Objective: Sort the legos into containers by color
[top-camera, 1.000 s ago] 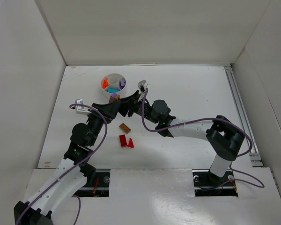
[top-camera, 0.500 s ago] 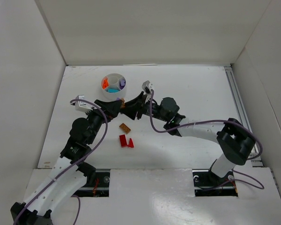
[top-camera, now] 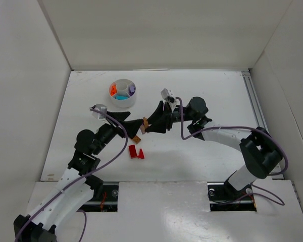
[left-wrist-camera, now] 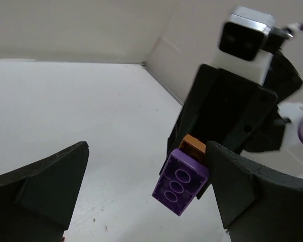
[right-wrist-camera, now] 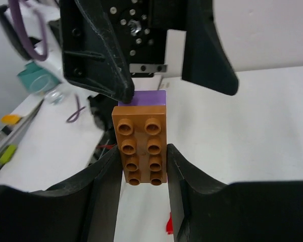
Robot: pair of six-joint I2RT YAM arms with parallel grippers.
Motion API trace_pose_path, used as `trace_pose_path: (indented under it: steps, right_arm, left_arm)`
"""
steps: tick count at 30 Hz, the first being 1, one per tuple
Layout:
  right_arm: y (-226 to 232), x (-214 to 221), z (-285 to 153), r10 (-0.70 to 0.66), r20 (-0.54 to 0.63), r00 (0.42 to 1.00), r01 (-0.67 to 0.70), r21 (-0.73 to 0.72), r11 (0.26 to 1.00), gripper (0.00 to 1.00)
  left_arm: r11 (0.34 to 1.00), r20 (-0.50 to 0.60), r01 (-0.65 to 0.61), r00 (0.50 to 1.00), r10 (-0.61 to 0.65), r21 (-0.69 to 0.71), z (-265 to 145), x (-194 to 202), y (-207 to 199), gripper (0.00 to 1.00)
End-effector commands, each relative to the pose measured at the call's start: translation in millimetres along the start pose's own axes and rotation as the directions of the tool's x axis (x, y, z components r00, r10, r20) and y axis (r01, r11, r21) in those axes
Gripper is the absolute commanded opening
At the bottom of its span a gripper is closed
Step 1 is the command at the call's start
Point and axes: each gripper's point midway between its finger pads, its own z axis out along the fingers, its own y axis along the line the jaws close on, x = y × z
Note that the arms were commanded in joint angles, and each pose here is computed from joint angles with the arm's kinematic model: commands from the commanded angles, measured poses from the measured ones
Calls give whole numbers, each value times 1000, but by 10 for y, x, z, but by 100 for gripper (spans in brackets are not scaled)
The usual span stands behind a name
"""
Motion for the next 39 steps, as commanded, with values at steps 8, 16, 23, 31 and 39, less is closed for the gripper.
trace_pose_path:
  steps: [8,16,23,31,39]
  right_arm:
    - [397,-105,-125,-104,-8,995,99,-222,970,0]
    - [246,-127,-205,-98,2,995,97,-180,979,0]
    - [312,-87,-69,-96,-18,995,89,-234,968,0]
    - [437,-84,-4,-128,-16,992,118,-284,951,0]
    - [474,-33,-44,-131,-26,991,119,-278,953,0]
  left_arm:
    - [839,-15,-235,961,277,490,-249,313,-668,85]
    - [788,-12,-238,955,298,568,-381,356,-801,77]
    - [793,-6,-230,959,282,564,-341,329,-803,72]
    - [812,-22,-218,962,273,541,-258,323,-755,68]
    - [851,-11,-256,956,293,458,-275,254,-648,68]
